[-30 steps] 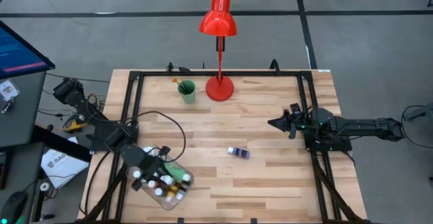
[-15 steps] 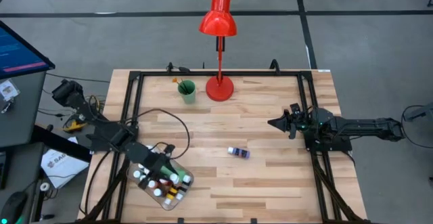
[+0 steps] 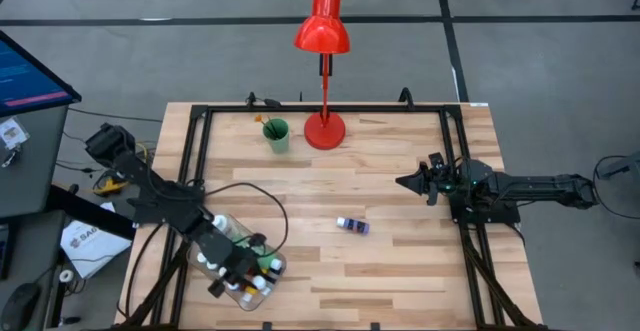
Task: Pick & Place Paint Supplies
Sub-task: Put the white coloring bottle into the transparent bin, then put the violet coloring bottle into the transparent bin
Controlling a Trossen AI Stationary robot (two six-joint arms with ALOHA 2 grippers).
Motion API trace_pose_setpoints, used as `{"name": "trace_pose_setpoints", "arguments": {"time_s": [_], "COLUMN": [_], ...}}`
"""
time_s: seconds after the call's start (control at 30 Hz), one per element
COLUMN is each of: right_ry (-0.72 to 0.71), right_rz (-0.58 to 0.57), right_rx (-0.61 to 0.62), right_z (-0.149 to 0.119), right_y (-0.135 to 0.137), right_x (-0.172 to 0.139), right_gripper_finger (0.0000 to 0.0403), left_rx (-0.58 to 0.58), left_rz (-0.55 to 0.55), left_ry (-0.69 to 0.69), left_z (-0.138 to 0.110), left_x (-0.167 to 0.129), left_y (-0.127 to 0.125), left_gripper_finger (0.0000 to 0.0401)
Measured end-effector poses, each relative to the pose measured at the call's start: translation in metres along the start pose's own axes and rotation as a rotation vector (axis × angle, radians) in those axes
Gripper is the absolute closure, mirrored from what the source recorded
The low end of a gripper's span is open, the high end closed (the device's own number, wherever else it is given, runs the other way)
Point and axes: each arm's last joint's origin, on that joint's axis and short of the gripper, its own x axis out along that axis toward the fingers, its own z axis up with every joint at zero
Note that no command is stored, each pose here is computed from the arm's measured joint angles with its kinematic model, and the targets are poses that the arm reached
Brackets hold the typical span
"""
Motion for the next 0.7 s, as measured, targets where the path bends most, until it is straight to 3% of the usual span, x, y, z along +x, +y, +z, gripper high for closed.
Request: {"name": "trace_pose_setpoints", "arguments": {"time_s": [0.37, 0.7], "right_ry": [-0.001, -0.001], "right_rz": [0.001, 0.001], "right_rx": [0.000, 0.000], "right_z": [0.000, 0.000], "right_y": [0.000, 0.000], "right_x": [0.000, 0.000], "right_gripper_finger": [0.0403, 0.0403], "left_rx": [-0.003, -0.111], "left_rz": [0.010, 0.123], "left_ry": [-0.022, -0.231], "left_z": [0.002, 0.027], "left_x": [0.001, -0.040], "left_y": [0.001, 0.021], "left_gripper_finger": [0.0220, 0.0173]}}
